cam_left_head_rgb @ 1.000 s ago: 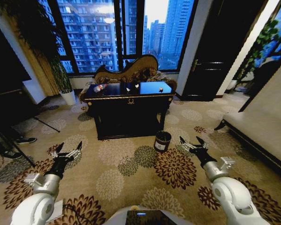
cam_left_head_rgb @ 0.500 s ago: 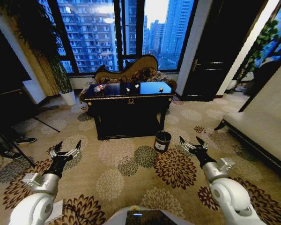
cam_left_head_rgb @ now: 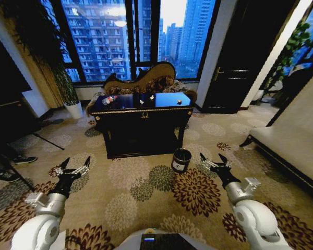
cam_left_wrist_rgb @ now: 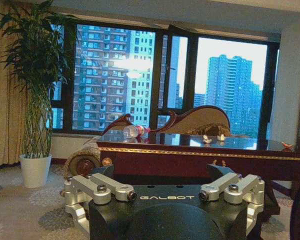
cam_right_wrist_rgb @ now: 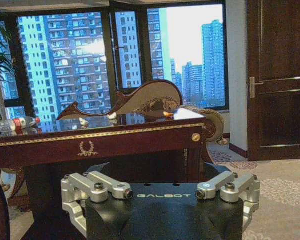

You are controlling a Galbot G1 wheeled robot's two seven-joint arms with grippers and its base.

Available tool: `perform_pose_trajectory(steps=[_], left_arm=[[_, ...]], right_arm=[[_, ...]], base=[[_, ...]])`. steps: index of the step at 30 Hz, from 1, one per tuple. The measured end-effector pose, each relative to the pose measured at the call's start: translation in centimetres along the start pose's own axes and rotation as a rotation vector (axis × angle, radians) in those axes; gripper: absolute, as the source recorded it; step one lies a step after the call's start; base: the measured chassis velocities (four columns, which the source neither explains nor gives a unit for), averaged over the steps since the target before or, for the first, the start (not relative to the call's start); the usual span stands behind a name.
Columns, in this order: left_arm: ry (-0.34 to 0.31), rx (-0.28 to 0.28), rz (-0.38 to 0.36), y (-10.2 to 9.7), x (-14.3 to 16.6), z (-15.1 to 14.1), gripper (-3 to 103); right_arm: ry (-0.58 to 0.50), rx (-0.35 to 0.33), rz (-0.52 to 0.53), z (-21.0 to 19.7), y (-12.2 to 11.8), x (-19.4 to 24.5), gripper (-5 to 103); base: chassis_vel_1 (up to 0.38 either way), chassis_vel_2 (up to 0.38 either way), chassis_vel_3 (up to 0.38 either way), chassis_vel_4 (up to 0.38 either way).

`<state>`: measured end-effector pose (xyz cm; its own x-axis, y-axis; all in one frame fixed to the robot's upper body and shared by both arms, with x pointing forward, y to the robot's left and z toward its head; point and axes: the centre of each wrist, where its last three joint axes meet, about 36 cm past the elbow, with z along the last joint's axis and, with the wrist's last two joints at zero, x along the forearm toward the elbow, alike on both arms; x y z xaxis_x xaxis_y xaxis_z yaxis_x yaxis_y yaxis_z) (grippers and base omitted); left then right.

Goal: Move to the front of the table and place the trash on the table into the trash bin.

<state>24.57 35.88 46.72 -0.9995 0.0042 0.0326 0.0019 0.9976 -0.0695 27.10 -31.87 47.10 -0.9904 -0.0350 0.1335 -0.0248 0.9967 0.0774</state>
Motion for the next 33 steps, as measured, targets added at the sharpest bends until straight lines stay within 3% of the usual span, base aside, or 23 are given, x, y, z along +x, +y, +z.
perform_pose_trajectory(steps=[33], left_arm=[[-0.002, 0.012, -0.002, 0.08, 0.71, 0.72, 100]], right_arm=[[0.016, 0.014, -0.001, 0.72, 0.66, 0.19, 100]], base=[[-0.185, 0.186, 0.183, -0.186]])
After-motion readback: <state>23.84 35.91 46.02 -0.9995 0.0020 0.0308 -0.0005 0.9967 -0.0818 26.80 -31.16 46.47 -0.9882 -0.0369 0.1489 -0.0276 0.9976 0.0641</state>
